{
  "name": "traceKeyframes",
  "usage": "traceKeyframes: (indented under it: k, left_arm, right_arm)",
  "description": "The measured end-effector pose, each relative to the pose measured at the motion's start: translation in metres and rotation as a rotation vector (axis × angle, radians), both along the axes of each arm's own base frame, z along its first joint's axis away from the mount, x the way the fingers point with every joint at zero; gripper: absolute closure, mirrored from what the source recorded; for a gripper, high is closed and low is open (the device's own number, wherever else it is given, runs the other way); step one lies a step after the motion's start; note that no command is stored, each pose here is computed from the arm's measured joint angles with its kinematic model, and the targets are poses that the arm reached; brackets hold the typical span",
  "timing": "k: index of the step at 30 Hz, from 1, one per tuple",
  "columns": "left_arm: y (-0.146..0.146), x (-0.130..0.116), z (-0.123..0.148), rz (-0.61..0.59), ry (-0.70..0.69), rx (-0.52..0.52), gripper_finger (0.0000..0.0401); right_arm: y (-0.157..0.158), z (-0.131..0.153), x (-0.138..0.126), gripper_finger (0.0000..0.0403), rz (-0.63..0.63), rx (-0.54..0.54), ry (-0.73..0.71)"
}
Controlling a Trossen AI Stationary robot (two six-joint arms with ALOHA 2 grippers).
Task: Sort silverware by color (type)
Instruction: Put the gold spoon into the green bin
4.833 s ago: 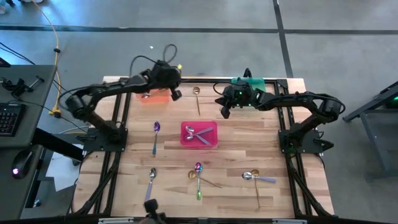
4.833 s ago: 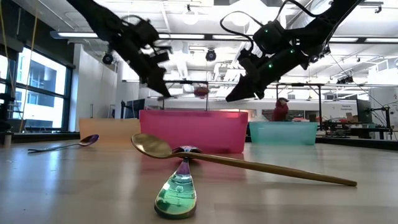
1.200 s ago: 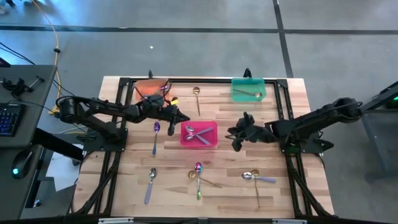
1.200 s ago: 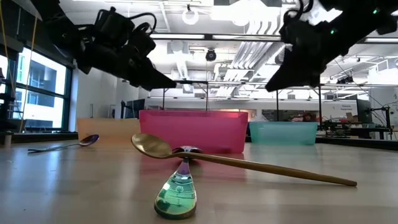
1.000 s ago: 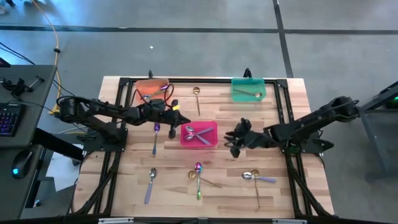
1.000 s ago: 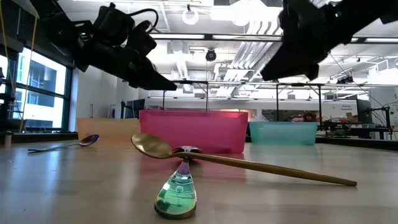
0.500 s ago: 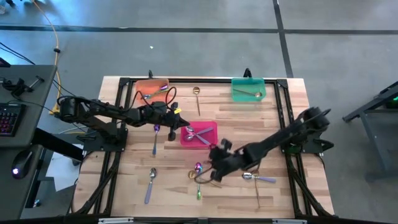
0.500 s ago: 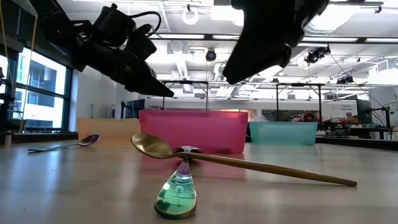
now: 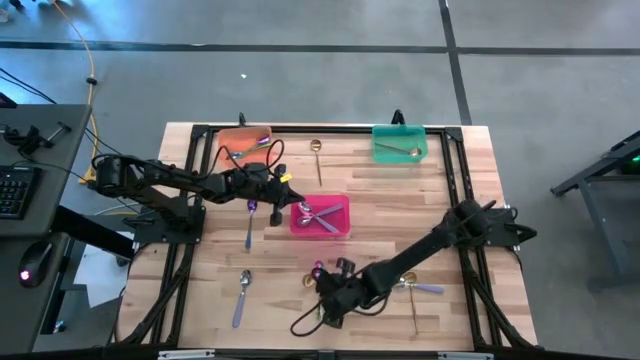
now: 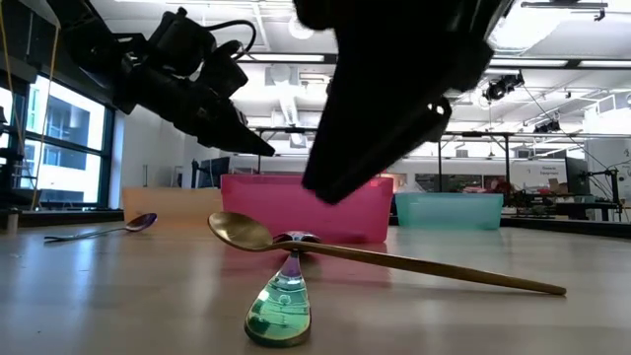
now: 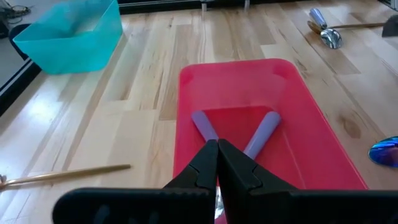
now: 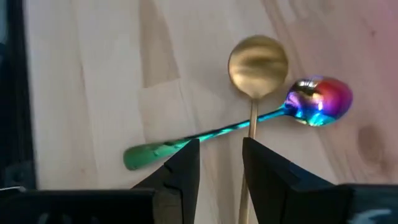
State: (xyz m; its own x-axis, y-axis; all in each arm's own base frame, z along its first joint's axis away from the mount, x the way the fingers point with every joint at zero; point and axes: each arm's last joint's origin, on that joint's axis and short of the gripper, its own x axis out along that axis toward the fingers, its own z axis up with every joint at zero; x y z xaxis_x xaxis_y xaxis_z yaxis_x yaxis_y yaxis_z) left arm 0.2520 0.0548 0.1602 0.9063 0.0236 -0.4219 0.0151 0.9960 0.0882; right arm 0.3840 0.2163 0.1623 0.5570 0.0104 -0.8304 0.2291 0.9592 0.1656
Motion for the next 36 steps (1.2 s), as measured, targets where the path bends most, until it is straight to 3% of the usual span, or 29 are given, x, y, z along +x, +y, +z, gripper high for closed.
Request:
traceKeyframes:
  k: [8,13,23,29,36]
  left_arm:
    - [0.000,-0.001,-0.002,-0.010,0.023,0.010,0.0401]
    - [0.000,-0.001,-0.003,-0.017,0.032,0.022,0.0401]
    - [0.000,-0.001,-0.003,-0.006,0.031,-0.001,0.0401]
    - [0.000,-0.001,-0.003,-0.002,0.029,-0.009,0.0401]
    - [0.000,-0.001,-0.003,0.007,0.028,-0.026,0.0401]
  right_arm:
    - [0.003,-0.028,0.007,0.0297,-0.110,0.008,0.080]
    - [0.001,-0.031,0.005,0.0303,-0.169,0.016,0.107]
    - [-0.003,-0.030,0.003,0.0398,-0.106,-0.026,0.147]
    - [-0.010,-0.004,-0.004,0.0402,-0.037,-0.097,0.172]
    - [-0.032,0.039,-0.029,0.0403,-0.062,-0.254,0.239]
